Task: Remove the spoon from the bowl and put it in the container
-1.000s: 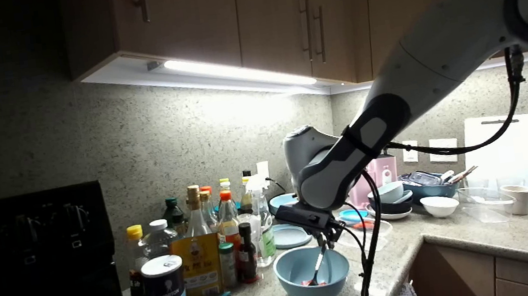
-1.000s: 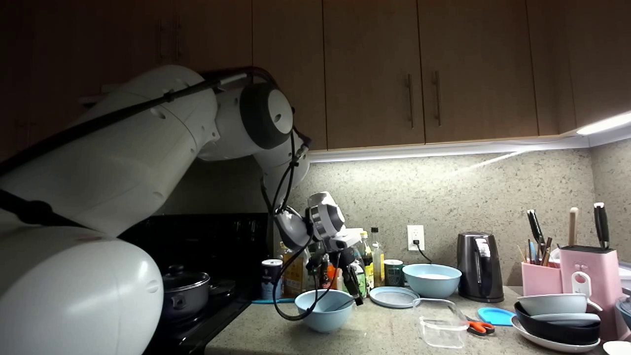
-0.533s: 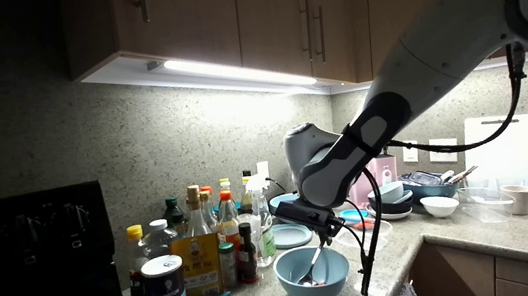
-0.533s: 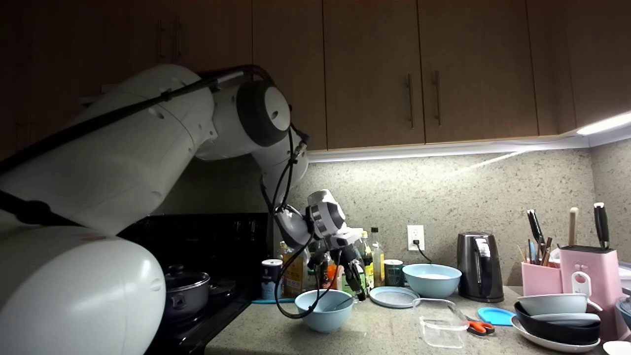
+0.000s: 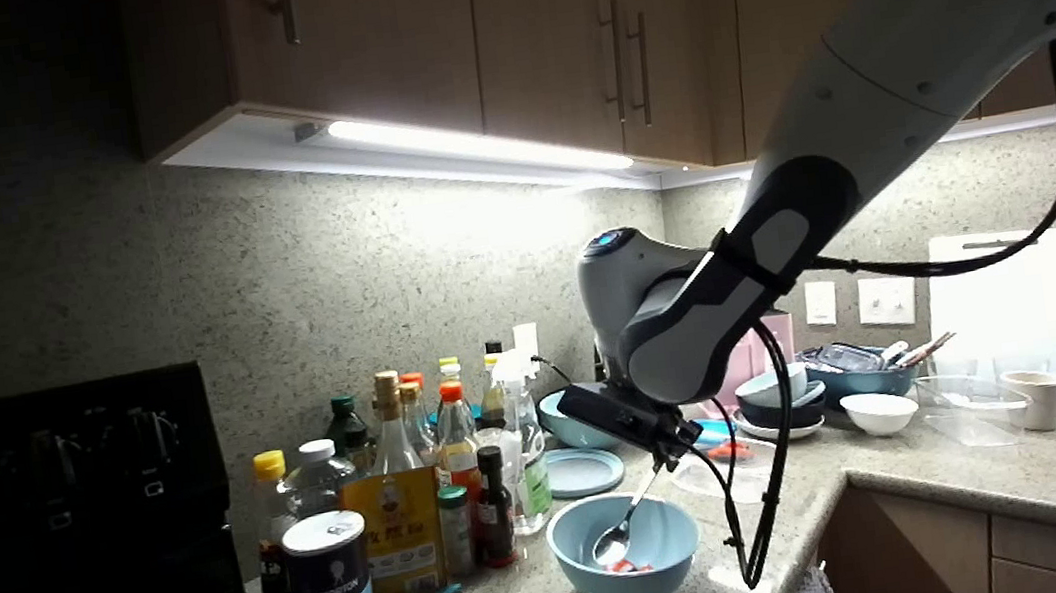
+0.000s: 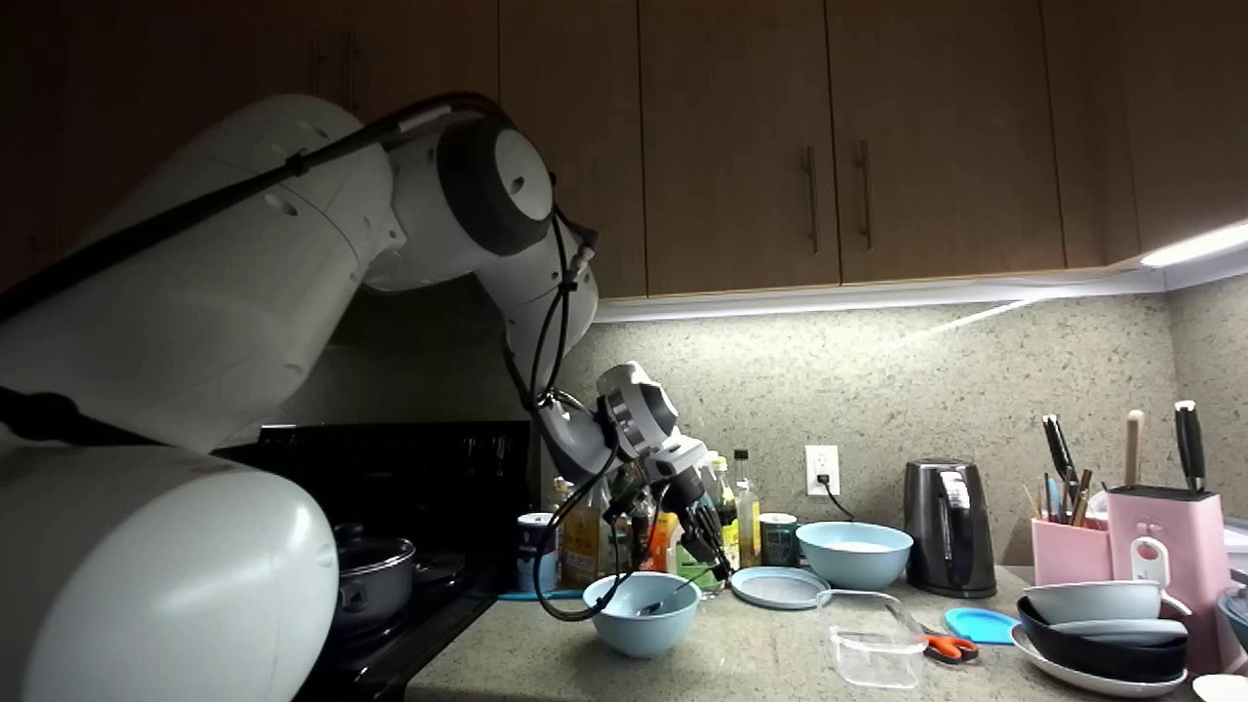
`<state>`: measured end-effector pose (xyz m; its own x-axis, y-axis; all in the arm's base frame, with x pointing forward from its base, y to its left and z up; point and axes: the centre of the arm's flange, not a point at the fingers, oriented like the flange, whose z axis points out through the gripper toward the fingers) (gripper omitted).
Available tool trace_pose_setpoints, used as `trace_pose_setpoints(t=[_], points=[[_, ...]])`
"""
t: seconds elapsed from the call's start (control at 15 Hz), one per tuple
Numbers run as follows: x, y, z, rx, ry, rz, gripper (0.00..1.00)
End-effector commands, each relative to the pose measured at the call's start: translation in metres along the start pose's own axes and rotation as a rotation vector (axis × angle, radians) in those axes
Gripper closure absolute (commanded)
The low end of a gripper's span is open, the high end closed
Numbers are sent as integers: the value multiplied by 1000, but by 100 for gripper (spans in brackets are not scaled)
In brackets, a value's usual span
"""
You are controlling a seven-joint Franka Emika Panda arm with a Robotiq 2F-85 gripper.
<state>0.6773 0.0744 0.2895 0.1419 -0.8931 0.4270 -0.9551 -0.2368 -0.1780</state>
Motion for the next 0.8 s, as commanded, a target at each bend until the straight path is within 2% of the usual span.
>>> trace_pose_setpoints(t=[0.0, 0.13, 0.2, 0.47, 0.53, 0.73], points=[[14, 44, -27, 36, 46, 166, 96], [26, 48, -32, 86, 13, 224, 96], [16, 20, -17, 40, 29, 166, 84], [25, 30, -26, 58, 12, 199, 84], [26, 29, -29, 71, 26, 208, 96], [40, 37, -41, 106, 51, 289, 96]])
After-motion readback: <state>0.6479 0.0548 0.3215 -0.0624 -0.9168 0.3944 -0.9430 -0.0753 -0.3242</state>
